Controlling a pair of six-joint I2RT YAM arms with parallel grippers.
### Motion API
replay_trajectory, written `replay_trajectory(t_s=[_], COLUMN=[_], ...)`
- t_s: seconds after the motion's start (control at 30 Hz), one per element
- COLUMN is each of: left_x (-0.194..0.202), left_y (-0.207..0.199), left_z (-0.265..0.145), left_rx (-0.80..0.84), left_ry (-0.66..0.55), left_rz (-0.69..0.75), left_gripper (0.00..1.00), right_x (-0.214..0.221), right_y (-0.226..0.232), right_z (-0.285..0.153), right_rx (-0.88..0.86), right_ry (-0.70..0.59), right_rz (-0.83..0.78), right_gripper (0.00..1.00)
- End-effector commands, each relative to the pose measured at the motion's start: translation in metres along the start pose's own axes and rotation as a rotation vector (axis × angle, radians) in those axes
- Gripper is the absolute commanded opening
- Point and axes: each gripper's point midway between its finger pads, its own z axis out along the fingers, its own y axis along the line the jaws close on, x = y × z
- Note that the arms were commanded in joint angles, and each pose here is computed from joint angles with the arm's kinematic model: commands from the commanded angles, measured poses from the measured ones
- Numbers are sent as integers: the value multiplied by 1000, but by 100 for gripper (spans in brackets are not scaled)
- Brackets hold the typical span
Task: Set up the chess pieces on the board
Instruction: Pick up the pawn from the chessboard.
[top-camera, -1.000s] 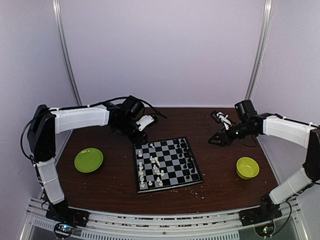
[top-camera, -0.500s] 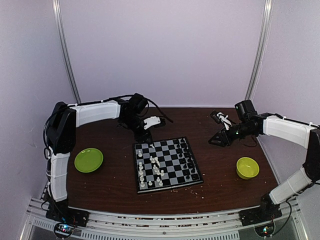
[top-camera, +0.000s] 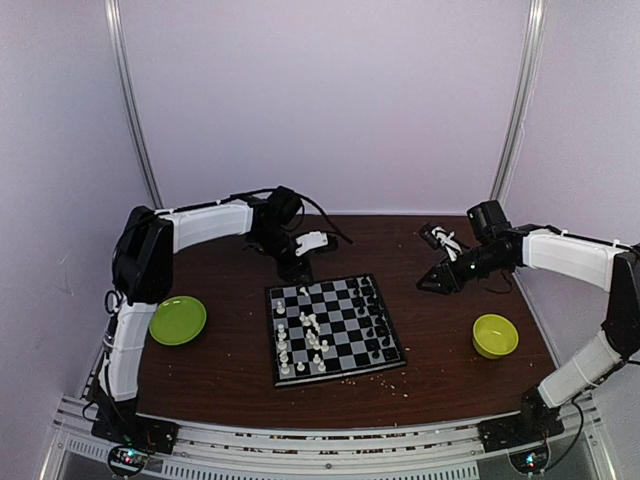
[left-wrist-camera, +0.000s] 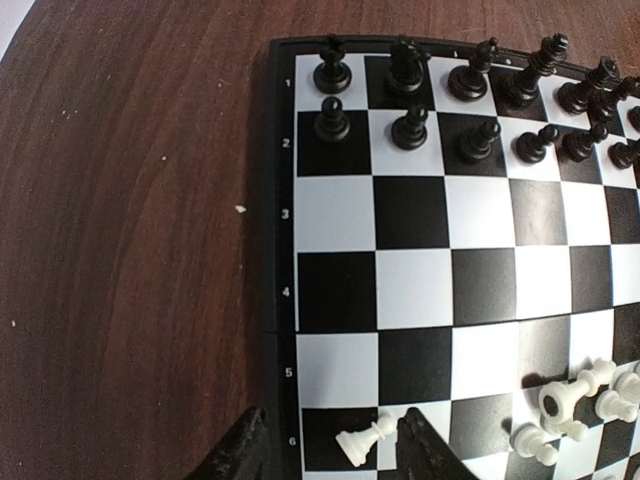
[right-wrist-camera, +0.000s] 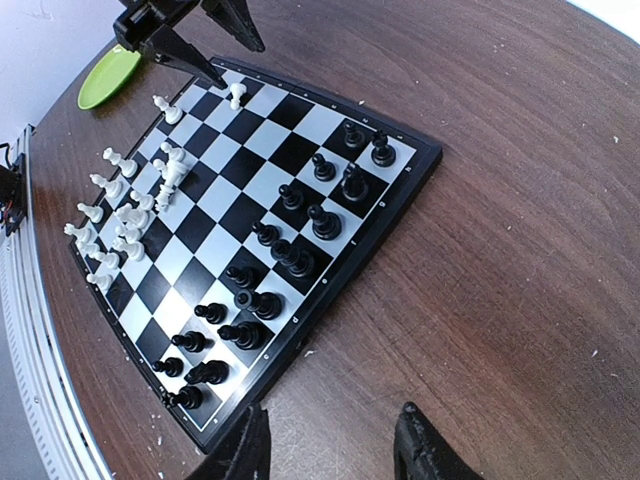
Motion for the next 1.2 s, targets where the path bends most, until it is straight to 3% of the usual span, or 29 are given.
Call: replay_trajectory(t_s=[0.0, 0.33, 1.17], left_x=[-4, 13, 54], left_y=[-2, -26, -26], left_z=[7, 17, 22], left_rx=[59, 170, 109], left_ry=[-21, 4, 161], left_rz=[14, -14, 1], left_gripper=[45, 44, 39], right_x=[-8, -5, -1], right_y=[-4, -2, -4], right_z=[-3, 0, 4], right_rx=[7, -11, -24], right_ry=[-8, 7, 29], right_rz=[-19, -20, -10], right_gripper=[42, 42, 42])
